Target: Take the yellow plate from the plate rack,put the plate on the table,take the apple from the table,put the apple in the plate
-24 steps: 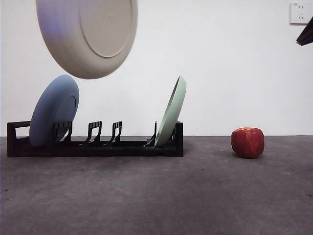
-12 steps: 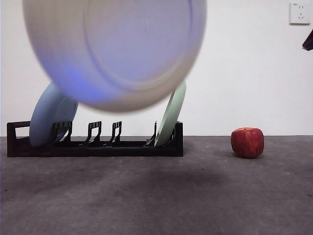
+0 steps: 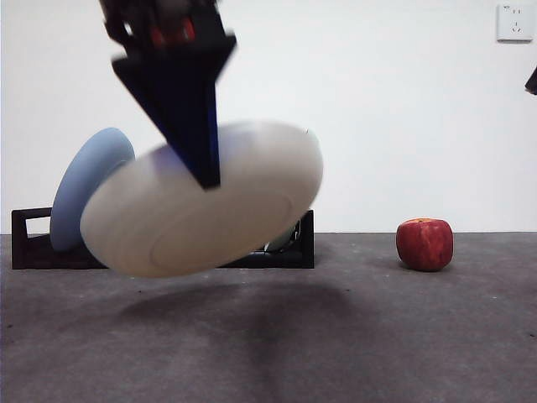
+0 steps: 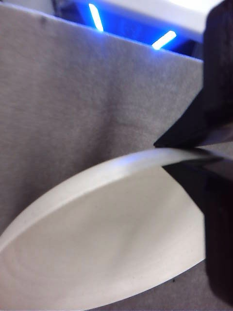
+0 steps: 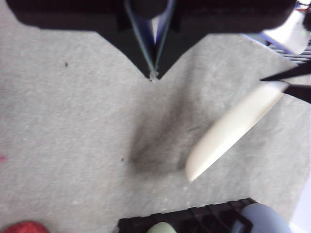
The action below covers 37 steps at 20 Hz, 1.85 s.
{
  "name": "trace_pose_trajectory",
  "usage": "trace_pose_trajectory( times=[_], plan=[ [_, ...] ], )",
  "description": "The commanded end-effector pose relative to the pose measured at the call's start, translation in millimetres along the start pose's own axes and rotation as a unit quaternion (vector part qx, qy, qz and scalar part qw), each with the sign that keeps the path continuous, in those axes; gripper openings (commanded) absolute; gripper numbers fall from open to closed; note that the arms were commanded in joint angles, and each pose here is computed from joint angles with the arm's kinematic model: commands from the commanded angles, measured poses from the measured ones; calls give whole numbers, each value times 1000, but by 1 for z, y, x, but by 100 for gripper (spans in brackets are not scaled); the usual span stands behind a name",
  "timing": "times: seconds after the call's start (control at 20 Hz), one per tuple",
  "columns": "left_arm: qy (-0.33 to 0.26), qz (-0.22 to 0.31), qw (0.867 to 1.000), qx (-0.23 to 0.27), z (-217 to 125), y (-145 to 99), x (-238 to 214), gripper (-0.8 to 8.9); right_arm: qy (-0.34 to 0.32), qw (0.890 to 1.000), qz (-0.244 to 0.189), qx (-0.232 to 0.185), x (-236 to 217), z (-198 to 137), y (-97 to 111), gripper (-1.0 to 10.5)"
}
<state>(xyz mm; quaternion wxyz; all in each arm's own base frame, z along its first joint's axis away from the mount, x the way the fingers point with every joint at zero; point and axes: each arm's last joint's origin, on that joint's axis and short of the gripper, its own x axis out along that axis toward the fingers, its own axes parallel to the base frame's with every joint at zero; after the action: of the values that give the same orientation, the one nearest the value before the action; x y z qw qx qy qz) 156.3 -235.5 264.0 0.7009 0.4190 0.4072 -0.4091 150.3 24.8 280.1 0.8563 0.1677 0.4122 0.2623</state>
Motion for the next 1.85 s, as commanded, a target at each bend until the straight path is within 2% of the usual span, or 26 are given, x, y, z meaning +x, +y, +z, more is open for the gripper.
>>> trace_pose_trajectory(
  times=[0.05, 0.15, 0.35, 0.65, 0.85, 0.95, 1.0, 1.05, 1.1, 1.15, 1.4, 1.55, 1.6, 1.7, 1.75, 1.8, 1.85],
  plan=[
    [6, 3, 1000, 23, 7, -11, 13, -7, -4, 1000, -3, -14, -1, 1, 1, -1],
    [20, 5, 999, 39, 12, -21, 23, -7, -3, 1000, -3, -13, -1, 1, 1, -1],
    [65, 55, 994, 66, 15, -35, 39, -7, -3, 1000, -3, -19, -1, 1, 1, -1],
    [72, 51, 994, 62, 15, -37, 40, -4, 2, 1000, -4, -18, -1, 0, 1, -1],
    [64, 22, 996, 61, 15, -38, 40, 20, 7, 1000, -4, -16, -1, -1, 0, -1],
    [63, 15, 996, 58, 15, -39, 40, 279, 7, 1000, -4, -16, -1, -1, 0, -1],
    [63, 16, 997, 52, 15, -39, 40, 475, 8, 1000, -4, -15, -1, -1, 0, -1],
    [63, 16, 997, 49, 15, -39, 40, 617, 10, 1000, -5, -14, -1, -2, 0, -1],
    [63, 16, 997, 50, 15, -39, 40, 712, 16, 1000, -5, -10, -1, -3, 0, -1],
    [64, 15, 997, 50, 15, -39, 40, 730, 19, 1000, -6, -8, -1, -4, 0, -1],
    [72, 13, 997, 38, 18, -36, 32, 727, 31, 999, -7, 2, -1, -6, 0, -1],
    [91, 12, 996, 7, 21, -33, 18, 708, 23, 1000, -10, 6, -1, -4, 0, -1],
    [97, 12, 995, -4, 22, -31, 11, 610, 19, 999, -23, 14, -2, -3, 0, 0],
    [100, 13, 995, -24, 25, -27, -8, 279, 14, 999, -49, 16, -3, 4, 0, 2],
    [93, 15, 995, -40, 27, -24, -19, 78, 11, 998, -57, 15, -4, 10, 1, 2],
    [83, 15, 995, -52, 27, -22, -29, -26, 11, 998, -60, 15, -4, 15, 2, 2],
    [64, 17, 996, -67, 26, -20, -42, -3, 8, 998, -64, 14, -4, 24, 3, 3]
  ],
)
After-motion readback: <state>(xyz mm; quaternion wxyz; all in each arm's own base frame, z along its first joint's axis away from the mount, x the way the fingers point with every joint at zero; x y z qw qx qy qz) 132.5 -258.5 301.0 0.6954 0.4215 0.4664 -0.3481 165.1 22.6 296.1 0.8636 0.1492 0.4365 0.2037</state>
